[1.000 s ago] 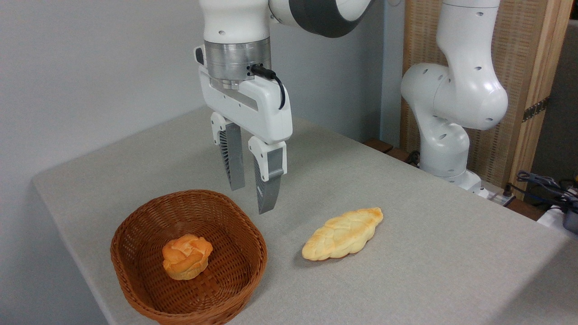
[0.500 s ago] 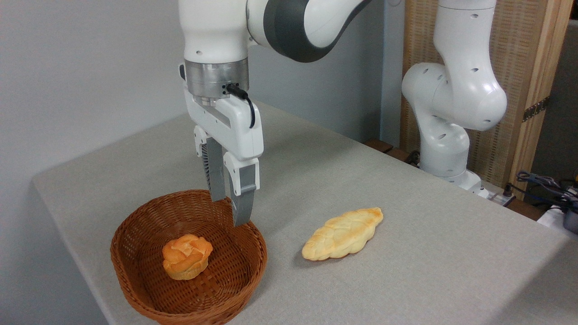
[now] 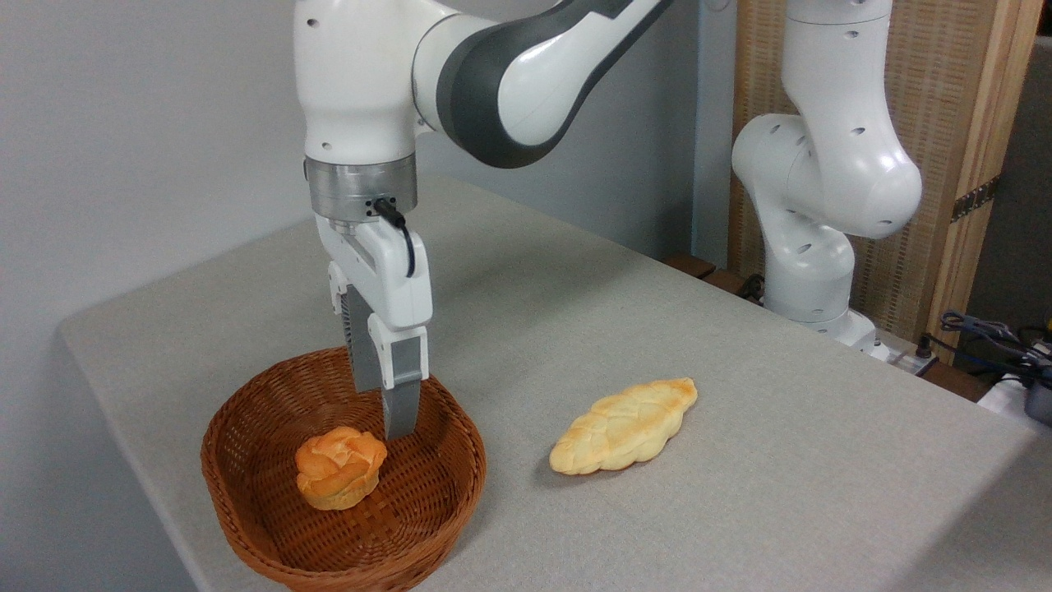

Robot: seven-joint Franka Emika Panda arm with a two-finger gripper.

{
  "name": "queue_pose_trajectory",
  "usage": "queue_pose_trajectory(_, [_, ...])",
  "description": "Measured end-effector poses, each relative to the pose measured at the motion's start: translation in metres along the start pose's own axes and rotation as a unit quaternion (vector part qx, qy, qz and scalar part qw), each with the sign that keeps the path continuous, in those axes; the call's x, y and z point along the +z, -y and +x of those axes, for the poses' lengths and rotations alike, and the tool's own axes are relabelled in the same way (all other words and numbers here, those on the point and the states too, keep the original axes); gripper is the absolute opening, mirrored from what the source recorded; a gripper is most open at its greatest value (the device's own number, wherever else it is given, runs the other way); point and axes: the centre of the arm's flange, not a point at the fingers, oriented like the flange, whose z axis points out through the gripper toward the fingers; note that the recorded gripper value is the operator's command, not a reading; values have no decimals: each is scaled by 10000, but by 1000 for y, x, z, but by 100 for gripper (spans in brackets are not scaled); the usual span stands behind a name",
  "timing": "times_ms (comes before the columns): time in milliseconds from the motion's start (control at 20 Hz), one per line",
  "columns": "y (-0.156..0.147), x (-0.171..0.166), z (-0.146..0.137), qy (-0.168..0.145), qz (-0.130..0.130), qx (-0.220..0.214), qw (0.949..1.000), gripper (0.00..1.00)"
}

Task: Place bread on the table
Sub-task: 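Move the gripper over the basket and lower it onto the orange bun, then close the gripper around the orange bun inside the basket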

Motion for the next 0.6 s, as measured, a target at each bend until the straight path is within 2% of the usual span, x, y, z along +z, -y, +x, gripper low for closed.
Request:
queue_pose_trajectory(350, [-8,27,19,-22,-19,159,9999,100])
queue_pose_trajectory(600, [-7,44,29,-130,70,215,9997,100])
